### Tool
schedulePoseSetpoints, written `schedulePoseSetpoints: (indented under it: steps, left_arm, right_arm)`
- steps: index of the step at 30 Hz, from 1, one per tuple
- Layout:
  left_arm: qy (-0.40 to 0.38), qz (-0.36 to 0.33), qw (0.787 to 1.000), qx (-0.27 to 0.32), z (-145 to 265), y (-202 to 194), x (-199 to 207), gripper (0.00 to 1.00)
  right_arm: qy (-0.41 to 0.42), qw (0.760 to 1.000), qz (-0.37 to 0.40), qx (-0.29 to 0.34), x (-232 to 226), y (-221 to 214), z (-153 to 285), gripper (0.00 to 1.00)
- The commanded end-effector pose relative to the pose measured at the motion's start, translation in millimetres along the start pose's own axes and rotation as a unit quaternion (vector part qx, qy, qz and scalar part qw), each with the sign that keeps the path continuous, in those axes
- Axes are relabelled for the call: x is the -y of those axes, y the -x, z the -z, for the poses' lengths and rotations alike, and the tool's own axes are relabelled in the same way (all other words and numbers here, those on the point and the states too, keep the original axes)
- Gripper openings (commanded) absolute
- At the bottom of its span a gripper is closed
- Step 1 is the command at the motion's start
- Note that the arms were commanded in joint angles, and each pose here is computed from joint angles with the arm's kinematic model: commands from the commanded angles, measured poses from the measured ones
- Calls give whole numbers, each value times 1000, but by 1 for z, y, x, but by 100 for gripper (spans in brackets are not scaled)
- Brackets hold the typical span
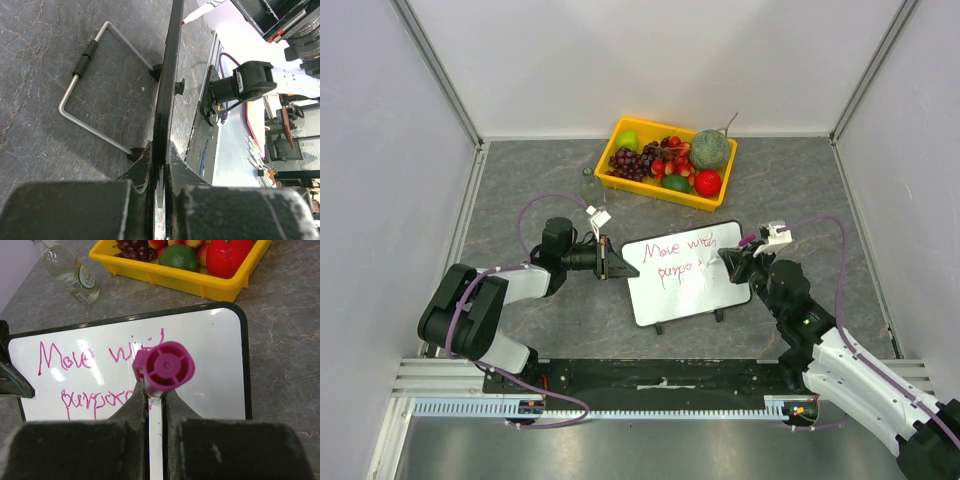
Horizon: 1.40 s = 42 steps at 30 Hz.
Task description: Write a sentence on the whiteboard
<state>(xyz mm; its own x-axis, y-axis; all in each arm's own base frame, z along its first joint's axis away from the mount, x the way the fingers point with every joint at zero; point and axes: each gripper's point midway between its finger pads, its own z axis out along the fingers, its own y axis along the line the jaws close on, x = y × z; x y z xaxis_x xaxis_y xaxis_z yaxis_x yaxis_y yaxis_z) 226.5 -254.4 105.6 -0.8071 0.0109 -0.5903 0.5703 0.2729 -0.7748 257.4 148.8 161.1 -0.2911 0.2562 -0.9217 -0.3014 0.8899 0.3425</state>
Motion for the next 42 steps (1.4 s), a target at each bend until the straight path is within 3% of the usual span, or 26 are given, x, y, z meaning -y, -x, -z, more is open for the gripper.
schedulePoseSetpoints:
  steps: [1,13,32,42]
  left_arm:
    - [37,10,999,-20,3,-22,-22,2]
    - [37,9,999,-19,3,-22,-22,2]
    - [36,9,999,-20,3,-22,-21,2]
    - [36,9,999,-20,3,-23,-22,2]
  right_arm:
    - [-19,999,-5,39,2,27,-3,0]
    - [-37,998,-5,43,7,32,-1,0]
    - [-22,1000,6,-7,11,-4,9,0]
    - [-14,999,-6,43,-1,38,13,0]
